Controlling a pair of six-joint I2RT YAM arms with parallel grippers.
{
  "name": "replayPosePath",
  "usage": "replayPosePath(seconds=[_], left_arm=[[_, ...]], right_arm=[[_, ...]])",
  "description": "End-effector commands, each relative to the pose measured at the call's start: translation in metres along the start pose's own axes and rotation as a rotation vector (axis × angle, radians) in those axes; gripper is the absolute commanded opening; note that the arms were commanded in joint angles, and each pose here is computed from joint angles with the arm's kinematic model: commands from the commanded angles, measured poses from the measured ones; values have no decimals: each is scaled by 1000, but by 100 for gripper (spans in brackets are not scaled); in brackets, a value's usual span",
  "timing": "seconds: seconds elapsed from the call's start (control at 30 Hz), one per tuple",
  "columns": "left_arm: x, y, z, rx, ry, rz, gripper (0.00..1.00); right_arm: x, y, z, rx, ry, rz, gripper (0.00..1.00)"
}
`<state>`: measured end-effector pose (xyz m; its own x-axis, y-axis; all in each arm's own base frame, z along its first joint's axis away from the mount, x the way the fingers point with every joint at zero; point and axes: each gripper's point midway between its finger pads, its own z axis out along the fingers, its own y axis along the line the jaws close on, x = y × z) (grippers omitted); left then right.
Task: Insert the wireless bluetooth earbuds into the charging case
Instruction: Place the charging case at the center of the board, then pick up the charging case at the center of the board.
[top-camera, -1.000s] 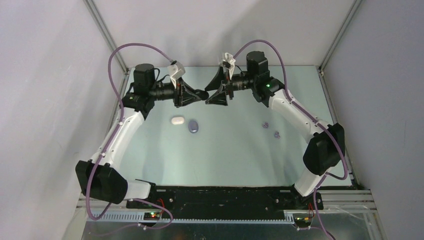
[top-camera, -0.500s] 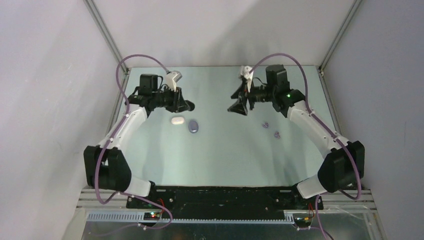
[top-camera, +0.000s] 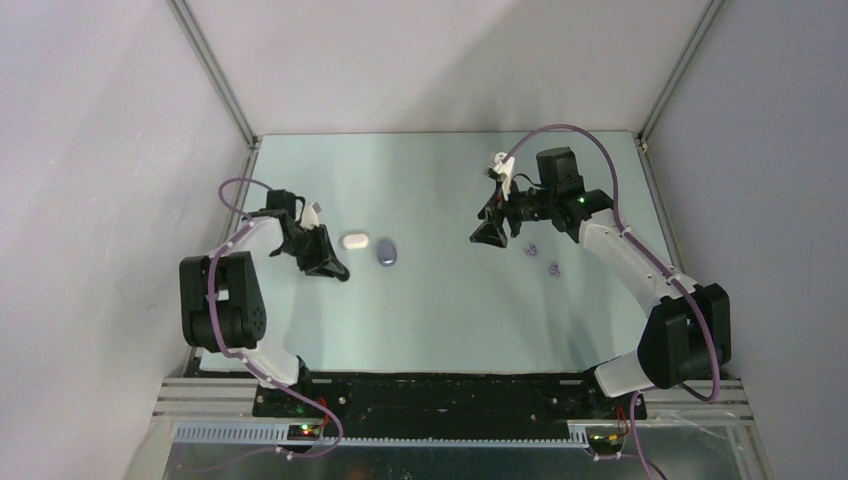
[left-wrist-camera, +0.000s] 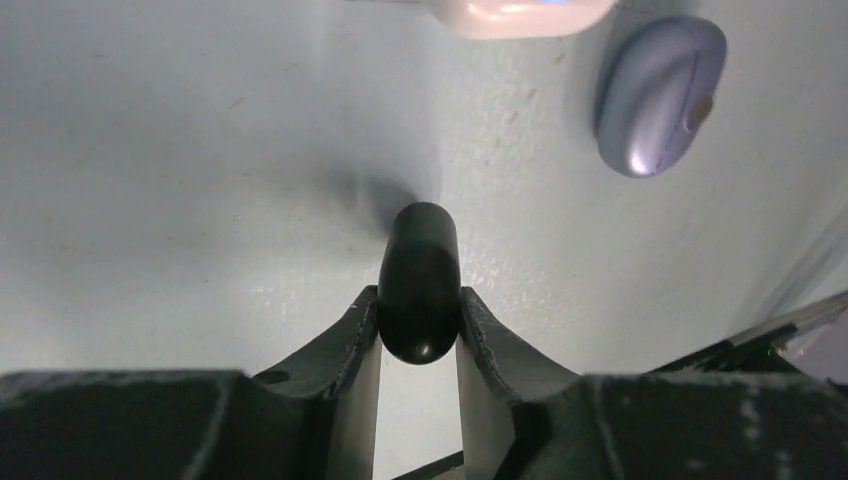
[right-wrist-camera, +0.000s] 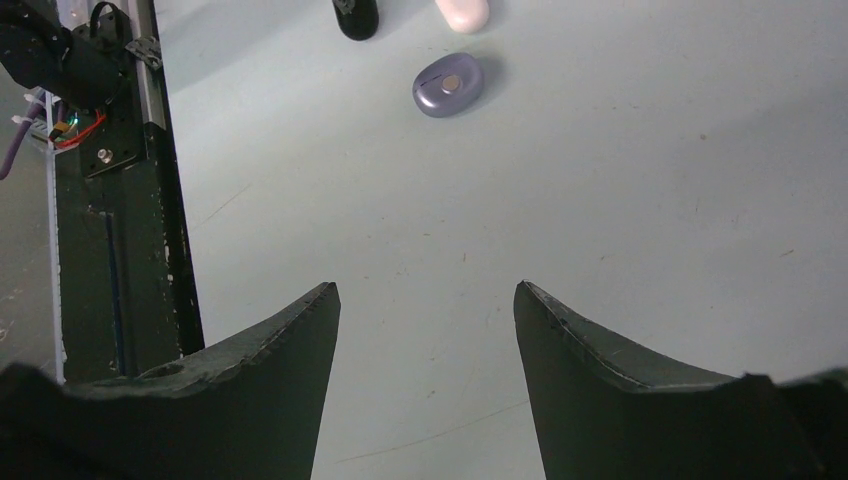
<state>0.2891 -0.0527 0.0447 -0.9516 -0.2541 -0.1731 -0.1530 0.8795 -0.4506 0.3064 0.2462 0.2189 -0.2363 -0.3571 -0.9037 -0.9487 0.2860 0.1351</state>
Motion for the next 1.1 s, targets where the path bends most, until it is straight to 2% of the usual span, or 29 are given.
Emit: replayPosePath(seconds=[0.0,0.13,0.23,0.3,0.37,0.4,0.5,0.53,0.7,0.83,1.07], left_arm=[[-21,22,-9,-171,-76,-36,40],[-37,38,-33,-312,-125,12,56],[-60,42,-66,-417,-246,18,60],[-70,34,-78,-410,-300,19,62],[-78,13,-78,-329,-336,35,63],[-83,-9,-72,-227,-353,55,63],[-89,-48,-52,-65,-329,83,64],[-85,-70,-43,-20,-310,134,64],[-82,-110,-11,-36,-276,272,69],[-73,-119,14,-75,-217,292,67],[-63,-110,40,-162,-139,287,67]], right_arm=[[-12,-2,0,10,-31,-35,69],[-11,0,0,11,-25,-41,70],[-9,-1,-2,20,-15,-49,70],[-8,-1,-3,24,-8,-51,70],[-5,-2,-3,25,-1,-48,70],[-5,-2,-3,26,1,-46,70],[-5,-3,-2,23,-2,-43,71],[-6,-3,-2,24,-5,-43,71],[-7,-5,-2,36,-6,-46,71],[-8,-4,-4,38,-4,-54,71],[-11,-4,-6,44,-15,-66,71]])
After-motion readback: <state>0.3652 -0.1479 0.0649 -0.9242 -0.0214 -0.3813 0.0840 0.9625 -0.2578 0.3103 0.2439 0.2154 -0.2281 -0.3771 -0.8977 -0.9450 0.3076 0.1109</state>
